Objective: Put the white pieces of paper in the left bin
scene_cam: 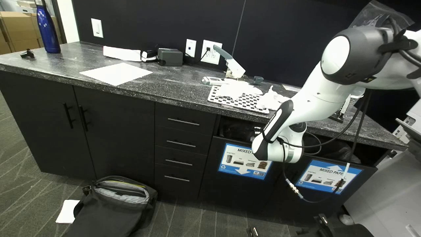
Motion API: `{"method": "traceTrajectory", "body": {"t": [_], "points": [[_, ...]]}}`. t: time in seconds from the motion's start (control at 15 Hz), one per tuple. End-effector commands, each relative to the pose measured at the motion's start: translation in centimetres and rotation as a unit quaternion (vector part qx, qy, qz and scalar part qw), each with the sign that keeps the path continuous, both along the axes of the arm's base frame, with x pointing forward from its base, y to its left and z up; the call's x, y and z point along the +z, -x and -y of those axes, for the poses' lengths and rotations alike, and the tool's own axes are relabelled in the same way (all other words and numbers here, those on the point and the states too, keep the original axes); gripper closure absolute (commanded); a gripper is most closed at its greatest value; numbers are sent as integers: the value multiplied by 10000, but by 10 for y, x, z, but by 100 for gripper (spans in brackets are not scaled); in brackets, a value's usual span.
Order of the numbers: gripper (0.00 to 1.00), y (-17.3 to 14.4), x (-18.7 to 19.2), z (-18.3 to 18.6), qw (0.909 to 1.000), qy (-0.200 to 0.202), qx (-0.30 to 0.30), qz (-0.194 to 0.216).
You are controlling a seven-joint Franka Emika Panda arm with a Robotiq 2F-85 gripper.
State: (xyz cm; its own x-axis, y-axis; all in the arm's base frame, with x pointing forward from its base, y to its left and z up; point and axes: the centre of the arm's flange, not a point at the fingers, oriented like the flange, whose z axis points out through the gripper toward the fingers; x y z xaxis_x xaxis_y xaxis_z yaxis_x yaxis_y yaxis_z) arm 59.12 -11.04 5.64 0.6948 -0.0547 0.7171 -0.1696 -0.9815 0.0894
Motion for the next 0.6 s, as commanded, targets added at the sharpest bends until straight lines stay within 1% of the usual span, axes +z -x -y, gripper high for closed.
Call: {"method": "traceTrajectory", "body": {"t": [0.0, 0.13, 0.27, 0.4, 0.47, 0.53], "points": [[16, 7, 25, -2, 9994, 218, -65, 258], [1, 25, 38, -5, 9998, 79, -119, 132], [0, 47, 56, -8, 9998, 97, -132, 120], [0, 77, 79, -13, 9999, 62, -102, -114], [0, 87, 89, -15, 9997, 47, -89, -237], [0, 97, 99, -15, 9989, 142, -92, -432]]}}
